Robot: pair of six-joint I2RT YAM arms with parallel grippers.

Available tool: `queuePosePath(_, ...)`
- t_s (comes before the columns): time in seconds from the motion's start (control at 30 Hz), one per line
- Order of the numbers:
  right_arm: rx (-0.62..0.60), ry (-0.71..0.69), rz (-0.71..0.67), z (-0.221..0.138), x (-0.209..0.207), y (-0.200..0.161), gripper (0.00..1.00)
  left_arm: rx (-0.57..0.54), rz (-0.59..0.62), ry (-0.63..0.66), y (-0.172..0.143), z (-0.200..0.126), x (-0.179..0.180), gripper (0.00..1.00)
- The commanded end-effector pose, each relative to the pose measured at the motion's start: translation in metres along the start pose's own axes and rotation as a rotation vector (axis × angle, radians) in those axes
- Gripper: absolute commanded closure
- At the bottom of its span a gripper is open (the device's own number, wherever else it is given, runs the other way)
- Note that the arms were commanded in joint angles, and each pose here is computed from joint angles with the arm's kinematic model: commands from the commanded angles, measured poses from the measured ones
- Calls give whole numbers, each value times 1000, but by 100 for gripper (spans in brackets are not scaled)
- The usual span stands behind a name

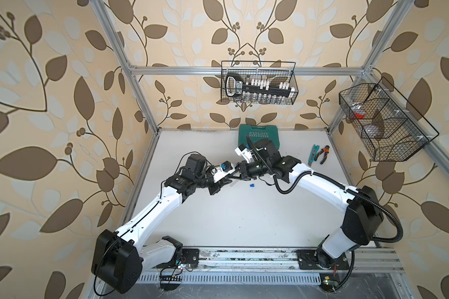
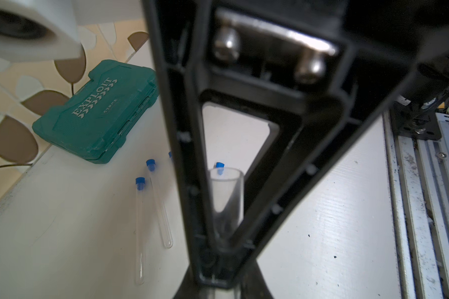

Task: Insert stoppers into test tubes
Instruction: Adjust the test tube.

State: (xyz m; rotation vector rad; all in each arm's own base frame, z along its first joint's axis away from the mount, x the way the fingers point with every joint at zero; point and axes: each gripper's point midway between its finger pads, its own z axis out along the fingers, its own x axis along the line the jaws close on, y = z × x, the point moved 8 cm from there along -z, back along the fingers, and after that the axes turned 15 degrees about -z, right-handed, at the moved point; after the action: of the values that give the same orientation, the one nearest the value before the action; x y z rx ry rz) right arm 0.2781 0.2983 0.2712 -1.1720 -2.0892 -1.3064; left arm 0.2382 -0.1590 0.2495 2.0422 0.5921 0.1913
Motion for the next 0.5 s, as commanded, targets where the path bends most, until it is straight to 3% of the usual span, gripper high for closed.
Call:
queuePosePath(0.0, 2, 14, -12, 2, 6, 6, 89, -19, 37, 9, 14, -4, -1, 96)
queuePosePath(0.27, -6, 24, -16, -2, 9, 7, 100, 13, 34, 47, 10, -5, 1, 67)
queuePosePath(0.47, -14, 22, -11, -8, 7, 8, 100, 54, 67, 81, -2, -9, 0, 62)
